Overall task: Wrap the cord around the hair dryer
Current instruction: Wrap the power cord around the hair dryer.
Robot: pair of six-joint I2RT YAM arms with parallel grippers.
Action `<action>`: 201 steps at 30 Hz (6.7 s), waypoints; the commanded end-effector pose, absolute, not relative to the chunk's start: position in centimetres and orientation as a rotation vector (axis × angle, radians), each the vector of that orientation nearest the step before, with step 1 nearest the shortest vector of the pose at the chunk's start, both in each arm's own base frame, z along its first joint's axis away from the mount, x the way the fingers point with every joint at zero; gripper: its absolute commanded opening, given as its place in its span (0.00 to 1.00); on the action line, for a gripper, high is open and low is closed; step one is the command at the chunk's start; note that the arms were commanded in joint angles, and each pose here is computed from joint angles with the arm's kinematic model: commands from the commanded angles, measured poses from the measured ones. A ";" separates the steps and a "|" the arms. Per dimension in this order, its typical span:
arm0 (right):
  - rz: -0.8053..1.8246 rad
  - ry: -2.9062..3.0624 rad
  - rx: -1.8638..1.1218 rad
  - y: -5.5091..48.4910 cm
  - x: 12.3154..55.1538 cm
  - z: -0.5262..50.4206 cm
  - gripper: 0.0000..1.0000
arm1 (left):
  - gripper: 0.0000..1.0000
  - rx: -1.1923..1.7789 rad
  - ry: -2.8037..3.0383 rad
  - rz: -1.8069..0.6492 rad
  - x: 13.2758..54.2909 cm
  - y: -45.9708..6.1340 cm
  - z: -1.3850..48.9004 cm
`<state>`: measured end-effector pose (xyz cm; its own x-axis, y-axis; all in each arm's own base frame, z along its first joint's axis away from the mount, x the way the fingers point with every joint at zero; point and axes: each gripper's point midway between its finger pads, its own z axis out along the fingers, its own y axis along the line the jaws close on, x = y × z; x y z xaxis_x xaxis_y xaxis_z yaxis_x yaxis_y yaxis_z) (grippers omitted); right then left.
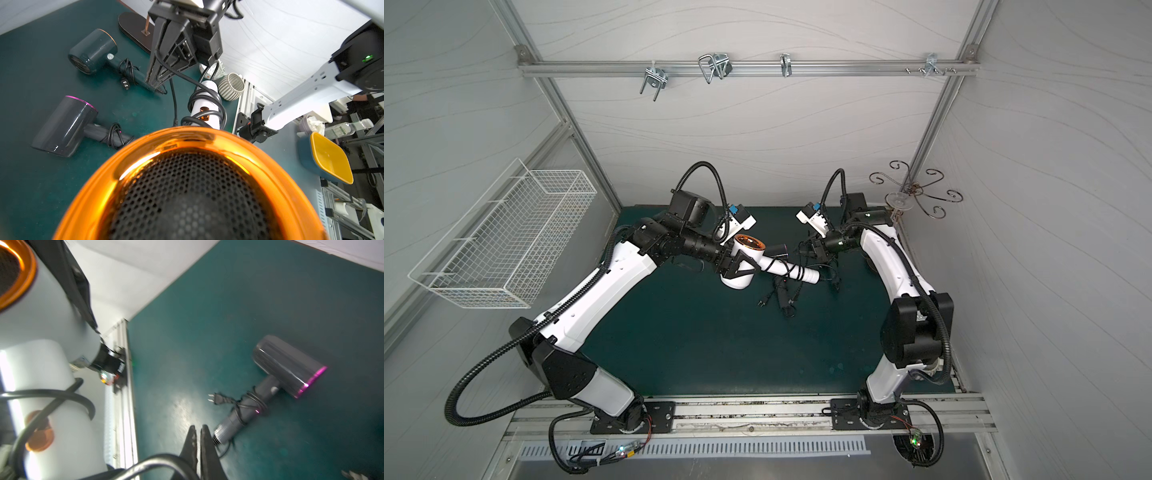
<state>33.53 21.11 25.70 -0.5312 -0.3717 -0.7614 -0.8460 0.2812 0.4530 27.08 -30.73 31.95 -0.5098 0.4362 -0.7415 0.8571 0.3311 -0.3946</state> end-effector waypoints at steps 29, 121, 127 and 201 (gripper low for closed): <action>1.422 2.210 -0.719 18.9 36.3 22.7 0.21 | 0.00 1.116 1.677 -1.530 24.4 -29.9 42.5; 1.368 2.215 -0.611 17.5 33.7 21.7 0.28 | 0.00 0.851 1.702 -1.408 31.2 -24.8 43.5; 1.356 2.216 -0.610 17.4 33.7 21.8 0.29 | 0.00 0.847 1.707 -1.407 31.2 -24.7 43.4; 0.623 2.344 -1.368 25.0 20.9 29.0 0.03 | 0.00 0.874 2.124 -0.950 32.5 -26.4 29.9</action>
<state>22.44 25.83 28.25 -0.5272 -0.6589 -0.5366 -0.8409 0.4955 0.2178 32.93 -26.32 28.54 -0.6565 0.2447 -0.7135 0.7065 0.5308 -0.4681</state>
